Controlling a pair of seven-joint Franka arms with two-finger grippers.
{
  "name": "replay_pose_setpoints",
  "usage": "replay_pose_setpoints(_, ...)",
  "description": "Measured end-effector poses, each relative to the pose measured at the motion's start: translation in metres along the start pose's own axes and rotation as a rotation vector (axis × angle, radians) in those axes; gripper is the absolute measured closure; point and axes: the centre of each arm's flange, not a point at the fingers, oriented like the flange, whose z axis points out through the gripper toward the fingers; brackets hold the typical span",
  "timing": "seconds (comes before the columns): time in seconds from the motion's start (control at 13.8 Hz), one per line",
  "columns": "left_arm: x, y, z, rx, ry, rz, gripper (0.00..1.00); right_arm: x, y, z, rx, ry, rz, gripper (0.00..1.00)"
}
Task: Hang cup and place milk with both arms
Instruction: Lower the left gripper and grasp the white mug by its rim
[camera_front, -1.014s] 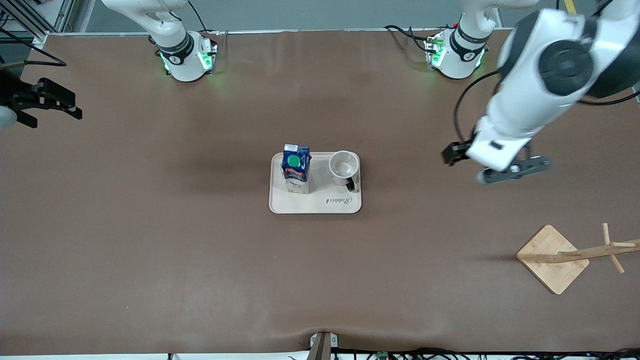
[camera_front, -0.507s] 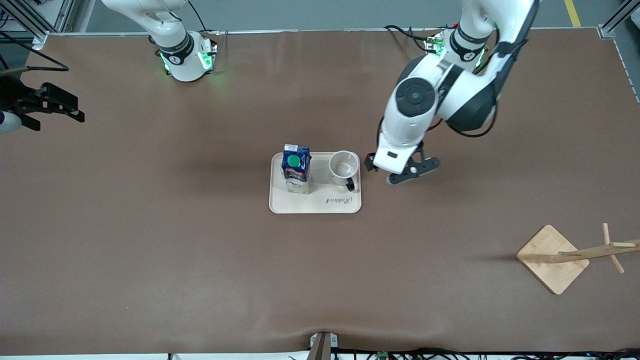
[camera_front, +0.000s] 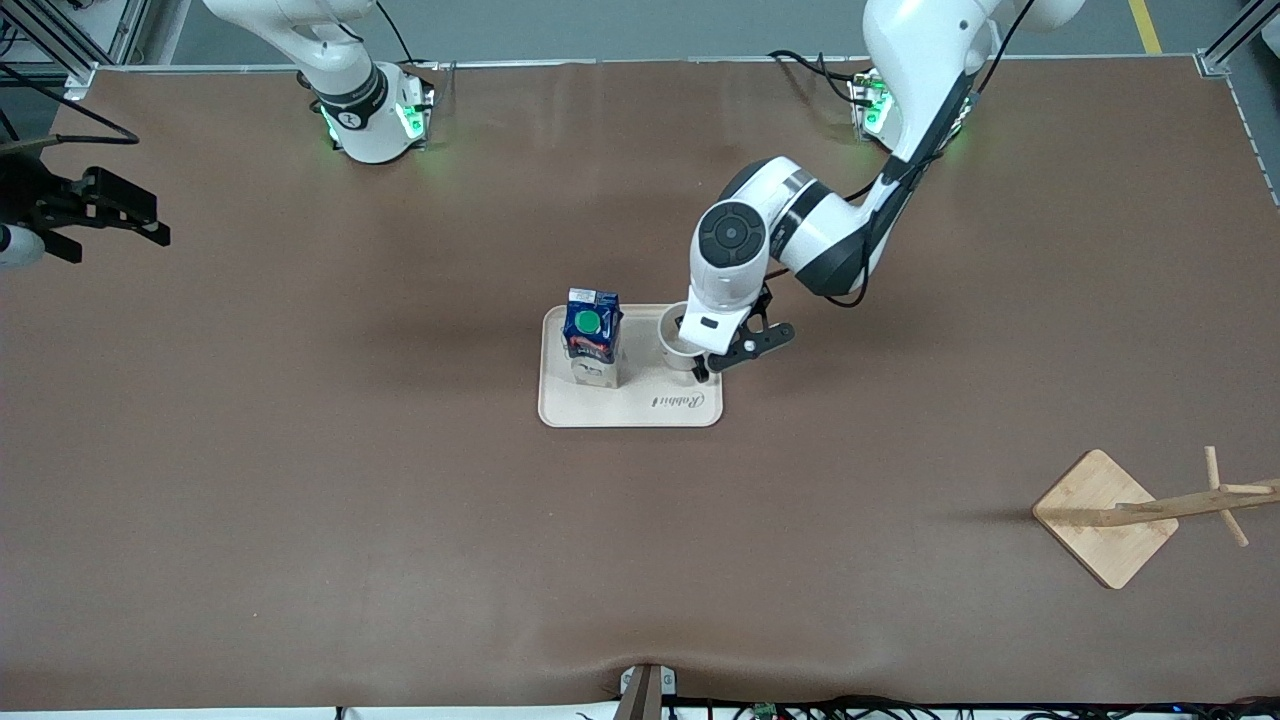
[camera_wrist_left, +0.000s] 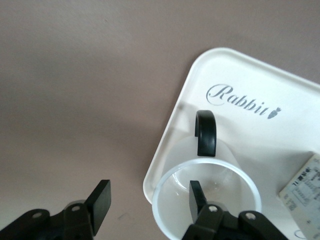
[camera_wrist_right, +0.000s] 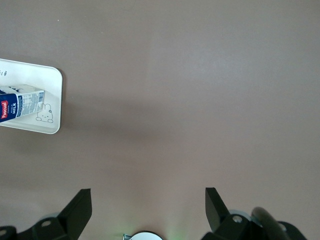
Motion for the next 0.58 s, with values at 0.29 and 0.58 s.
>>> replay_pose_setpoints(0.29, -0.002, 0.002, 0.023, 0.024, -0.024, 0.003, 0.55, 0.0, 0.0, 0.0, 0.0, 0.0, 0.0, 0.0)
replay_pose_setpoints(0.58, -0.008, 0.007, 0.032, 0.016, -0.041, 0.006, 0.77, 0.0, 0.0, 0.0, 0.0, 0.0, 0.0, 0.0)
